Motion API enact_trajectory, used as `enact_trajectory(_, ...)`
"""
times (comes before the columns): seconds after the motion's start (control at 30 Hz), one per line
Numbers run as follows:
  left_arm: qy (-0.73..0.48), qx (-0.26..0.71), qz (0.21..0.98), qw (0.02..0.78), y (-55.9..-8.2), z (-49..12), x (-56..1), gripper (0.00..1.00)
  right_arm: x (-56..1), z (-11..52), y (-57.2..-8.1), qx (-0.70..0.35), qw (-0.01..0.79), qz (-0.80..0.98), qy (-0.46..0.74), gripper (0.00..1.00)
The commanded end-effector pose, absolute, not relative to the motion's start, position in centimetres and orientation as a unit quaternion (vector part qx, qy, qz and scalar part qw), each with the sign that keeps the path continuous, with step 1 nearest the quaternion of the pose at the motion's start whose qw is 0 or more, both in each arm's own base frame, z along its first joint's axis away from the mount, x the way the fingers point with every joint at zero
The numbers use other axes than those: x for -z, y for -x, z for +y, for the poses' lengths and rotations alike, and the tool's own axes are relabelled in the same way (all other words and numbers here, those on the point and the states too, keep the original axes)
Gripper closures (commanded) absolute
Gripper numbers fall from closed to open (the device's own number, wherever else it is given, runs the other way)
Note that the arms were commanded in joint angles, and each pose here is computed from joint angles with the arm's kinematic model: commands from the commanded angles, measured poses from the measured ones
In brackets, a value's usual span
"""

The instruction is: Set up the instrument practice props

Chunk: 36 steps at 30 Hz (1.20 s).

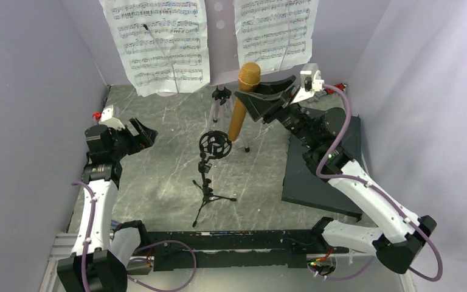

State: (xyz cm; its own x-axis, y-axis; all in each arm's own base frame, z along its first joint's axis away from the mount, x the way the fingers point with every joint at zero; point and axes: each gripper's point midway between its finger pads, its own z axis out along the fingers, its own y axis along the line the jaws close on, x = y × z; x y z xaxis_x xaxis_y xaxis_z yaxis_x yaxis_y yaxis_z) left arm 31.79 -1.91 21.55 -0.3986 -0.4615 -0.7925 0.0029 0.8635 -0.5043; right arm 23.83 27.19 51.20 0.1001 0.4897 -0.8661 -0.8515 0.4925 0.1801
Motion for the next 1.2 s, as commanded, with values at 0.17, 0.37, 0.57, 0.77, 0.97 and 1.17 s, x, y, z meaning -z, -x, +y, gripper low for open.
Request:
enact_trajectory(0.17, 0.068, 0.146, 0.793, 0.588, -30.6, -0.6, -24.5, 0.06, -56.9, 29.1, -21.6, -0.523, 0.730, 0.371, 0.238, 1.00)
enact_trajectory(0.37, 0.086, 0.132, 0.802, 0.575, -30.4, 0.0, -23.5, 0.06, -56.5, 30.1, -21.9, -0.540, 0.718, 0.368, 0.239, 1.00)
enact_trajectory(0.57, 0.079, 0.155, 0.806, 0.565, -30.5, -0.8, -23.1, 0.06, -55.3, 30.7, -22.3, -0.551, 0.707, 0.376, 0.236, 1.00)
enact_trajectory(0.77, 0.079, 0.160, 0.807, 0.563, -30.5, -1.0, -22.9, 0.06, -53.3, 31.4, -23.5, -0.546, 0.697, 0.404, 0.231, 1.00)
enact_trajectory(0.97, 0.079, 0.162, 0.809, 0.559, -30.5, -1.0, -22.7, 0.06, -51.4, 31.7, -24.1, -0.546, 0.687, 0.424, 0.223, 1.00)
enact_trajectory(1.17, 0.080, 0.160, 0.811, 0.557, -30.5, -1.0, -22.5, 0.06, -50.1, 32.1, -24.2, -0.554, 0.674, 0.436, 0.221, 1.00)
